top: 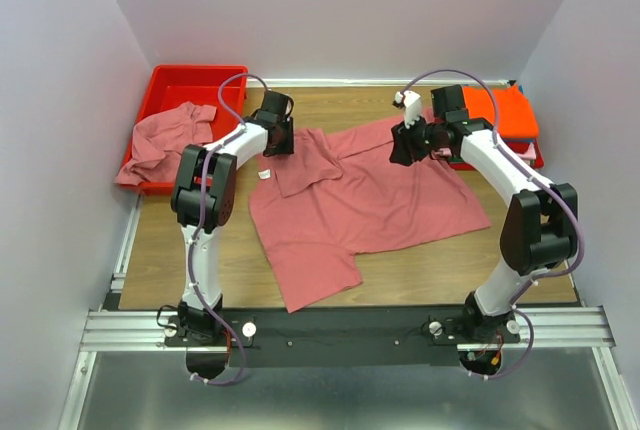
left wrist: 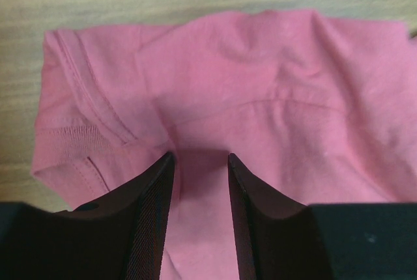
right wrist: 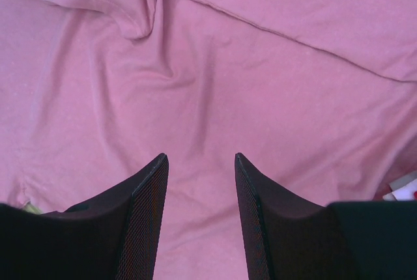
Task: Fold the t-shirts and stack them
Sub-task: Fold the tshirt
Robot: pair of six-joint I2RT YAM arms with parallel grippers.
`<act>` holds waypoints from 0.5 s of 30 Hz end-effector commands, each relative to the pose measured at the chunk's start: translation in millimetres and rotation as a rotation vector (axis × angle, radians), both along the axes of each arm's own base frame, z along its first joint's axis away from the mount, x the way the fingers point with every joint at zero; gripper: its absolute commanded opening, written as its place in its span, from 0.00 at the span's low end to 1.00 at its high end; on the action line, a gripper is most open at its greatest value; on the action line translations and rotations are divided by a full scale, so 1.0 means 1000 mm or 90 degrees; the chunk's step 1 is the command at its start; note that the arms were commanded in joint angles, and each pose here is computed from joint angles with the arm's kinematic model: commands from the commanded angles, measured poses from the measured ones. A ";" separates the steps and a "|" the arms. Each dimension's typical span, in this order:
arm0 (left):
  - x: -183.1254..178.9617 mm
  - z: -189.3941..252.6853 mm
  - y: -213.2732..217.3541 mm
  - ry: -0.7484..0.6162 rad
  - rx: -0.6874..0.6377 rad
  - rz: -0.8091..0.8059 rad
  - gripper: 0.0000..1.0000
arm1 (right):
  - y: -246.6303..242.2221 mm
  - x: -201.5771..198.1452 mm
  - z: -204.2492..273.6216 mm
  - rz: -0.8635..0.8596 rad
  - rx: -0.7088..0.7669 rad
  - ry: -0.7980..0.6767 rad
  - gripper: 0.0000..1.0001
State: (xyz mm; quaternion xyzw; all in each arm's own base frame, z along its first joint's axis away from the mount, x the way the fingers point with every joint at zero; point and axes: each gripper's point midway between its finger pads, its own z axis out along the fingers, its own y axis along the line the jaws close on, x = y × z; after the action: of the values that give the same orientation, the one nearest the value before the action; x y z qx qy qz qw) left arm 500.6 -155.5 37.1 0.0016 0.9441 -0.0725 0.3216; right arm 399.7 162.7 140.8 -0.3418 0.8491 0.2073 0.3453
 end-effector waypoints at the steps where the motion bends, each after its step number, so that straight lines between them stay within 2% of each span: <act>1: -0.021 -0.028 0.034 0.077 0.060 0.036 0.44 | -0.004 -0.004 0.009 0.004 0.020 -0.007 0.52; 9: -0.030 -0.025 0.086 0.098 0.067 0.085 0.43 | -0.005 -0.005 0.002 0.000 0.018 0.005 0.52; 15: -0.031 -0.016 0.096 0.092 0.063 0.087 0.43 | -0.016 0.009 -0.015 -0.029 -0.024 0.015 0.52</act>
State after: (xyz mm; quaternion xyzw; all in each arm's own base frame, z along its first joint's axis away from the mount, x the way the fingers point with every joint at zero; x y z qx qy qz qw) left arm 495.6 -73.1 29.5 -0.0596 0.9534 -0.0323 0.2940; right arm 399.7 156.5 137.9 -0.3346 0.8520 0.2112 0.3429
